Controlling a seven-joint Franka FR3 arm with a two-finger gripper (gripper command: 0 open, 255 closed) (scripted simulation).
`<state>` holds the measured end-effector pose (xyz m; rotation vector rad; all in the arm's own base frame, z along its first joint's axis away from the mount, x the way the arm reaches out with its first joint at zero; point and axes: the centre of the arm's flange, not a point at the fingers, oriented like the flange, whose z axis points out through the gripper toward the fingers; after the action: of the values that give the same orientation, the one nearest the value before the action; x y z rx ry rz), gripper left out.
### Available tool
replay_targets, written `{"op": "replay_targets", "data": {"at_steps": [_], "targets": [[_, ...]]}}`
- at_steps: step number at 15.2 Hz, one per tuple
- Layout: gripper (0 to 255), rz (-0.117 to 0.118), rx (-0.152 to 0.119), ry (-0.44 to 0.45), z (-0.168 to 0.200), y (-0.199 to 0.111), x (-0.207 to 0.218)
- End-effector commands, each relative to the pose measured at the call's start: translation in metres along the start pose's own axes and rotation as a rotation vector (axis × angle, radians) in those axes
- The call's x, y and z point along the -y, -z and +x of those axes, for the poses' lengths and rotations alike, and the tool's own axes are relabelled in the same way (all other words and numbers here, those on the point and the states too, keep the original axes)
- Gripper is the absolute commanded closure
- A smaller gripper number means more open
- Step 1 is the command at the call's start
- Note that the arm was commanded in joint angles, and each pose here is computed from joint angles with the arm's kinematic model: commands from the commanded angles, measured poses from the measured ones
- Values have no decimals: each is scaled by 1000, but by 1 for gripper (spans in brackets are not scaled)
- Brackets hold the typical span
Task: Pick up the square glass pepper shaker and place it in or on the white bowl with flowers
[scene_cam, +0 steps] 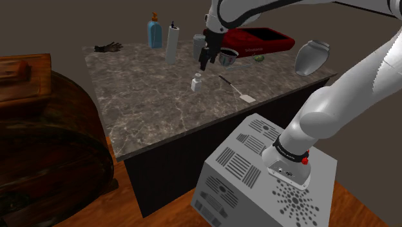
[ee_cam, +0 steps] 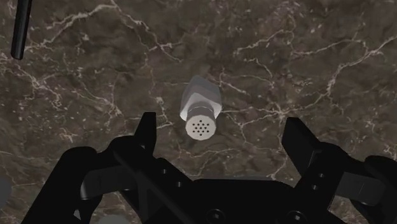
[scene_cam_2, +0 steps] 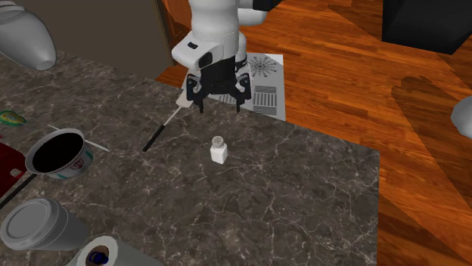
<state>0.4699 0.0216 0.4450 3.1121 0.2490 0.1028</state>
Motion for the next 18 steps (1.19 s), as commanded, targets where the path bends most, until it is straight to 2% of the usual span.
{"op": "replay_targets", "data": {"at_steps": [1,4,11,18], "targets": [[0,-12,2,0,16,-22,0],[0,-27,6,-1,38,-46,-4],[0,-27,6,-1,37,-83,-5],[0,-27,6,-1,37,-86,-5]]}}
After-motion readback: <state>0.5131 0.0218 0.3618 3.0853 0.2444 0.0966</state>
